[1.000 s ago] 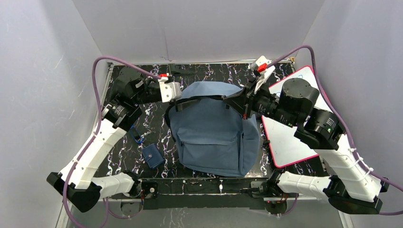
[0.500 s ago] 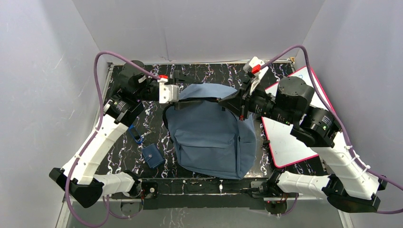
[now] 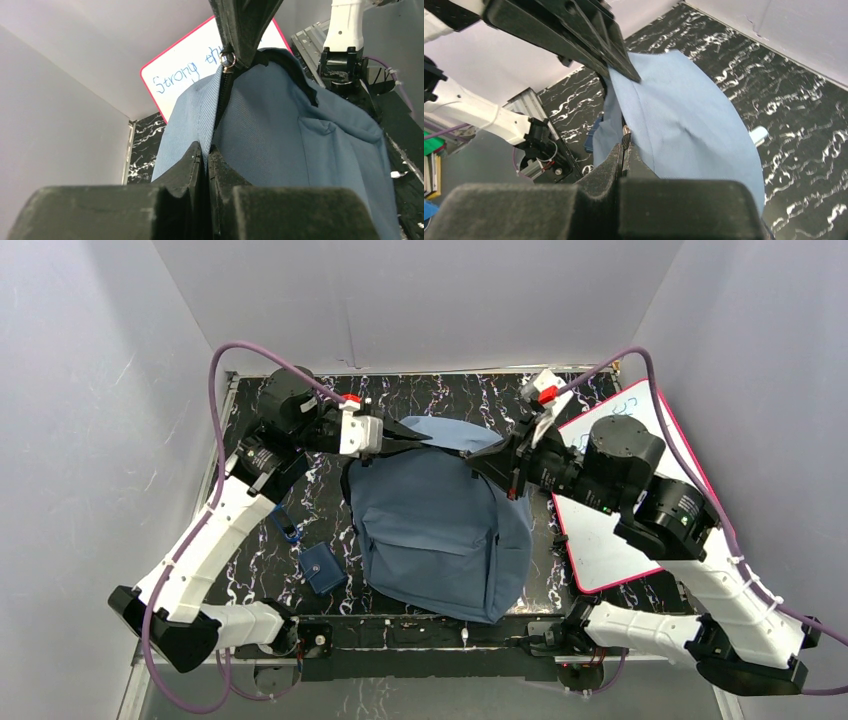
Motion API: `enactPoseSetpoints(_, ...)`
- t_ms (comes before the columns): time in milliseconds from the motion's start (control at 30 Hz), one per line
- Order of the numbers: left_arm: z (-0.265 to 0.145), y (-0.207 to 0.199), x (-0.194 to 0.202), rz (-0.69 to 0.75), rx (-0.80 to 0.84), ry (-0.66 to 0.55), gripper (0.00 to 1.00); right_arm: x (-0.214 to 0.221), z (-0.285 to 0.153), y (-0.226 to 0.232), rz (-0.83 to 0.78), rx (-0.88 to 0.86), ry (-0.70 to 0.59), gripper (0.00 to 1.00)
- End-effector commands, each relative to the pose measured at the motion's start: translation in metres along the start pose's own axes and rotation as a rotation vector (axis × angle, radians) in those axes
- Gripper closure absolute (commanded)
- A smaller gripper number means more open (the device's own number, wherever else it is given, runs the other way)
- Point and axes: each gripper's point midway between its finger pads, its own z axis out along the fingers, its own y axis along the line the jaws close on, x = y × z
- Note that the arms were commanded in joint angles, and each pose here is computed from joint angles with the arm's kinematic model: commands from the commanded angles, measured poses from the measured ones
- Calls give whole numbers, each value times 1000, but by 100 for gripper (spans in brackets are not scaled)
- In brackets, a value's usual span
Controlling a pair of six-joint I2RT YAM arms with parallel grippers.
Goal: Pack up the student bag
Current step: Unzip the student bag at the center of the board.
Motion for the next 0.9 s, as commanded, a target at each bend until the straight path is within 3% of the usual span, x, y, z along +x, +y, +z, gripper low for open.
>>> enactPoseSetpoints(0, -6, 27, -24, -3, -117, -4, 100, -23, -31, -24, 78, 160, -157, 100)
enactPoseSetpoints(333, -30, 100, -69, -153, -500, -72, 100, 35, -80, -66, 327, 417, -173, 100)
enactPoseSetpoints(867, -34, 121, -83, -178, -572, -101, 100, 153, -129, -121, 723, 821, -161, 100)
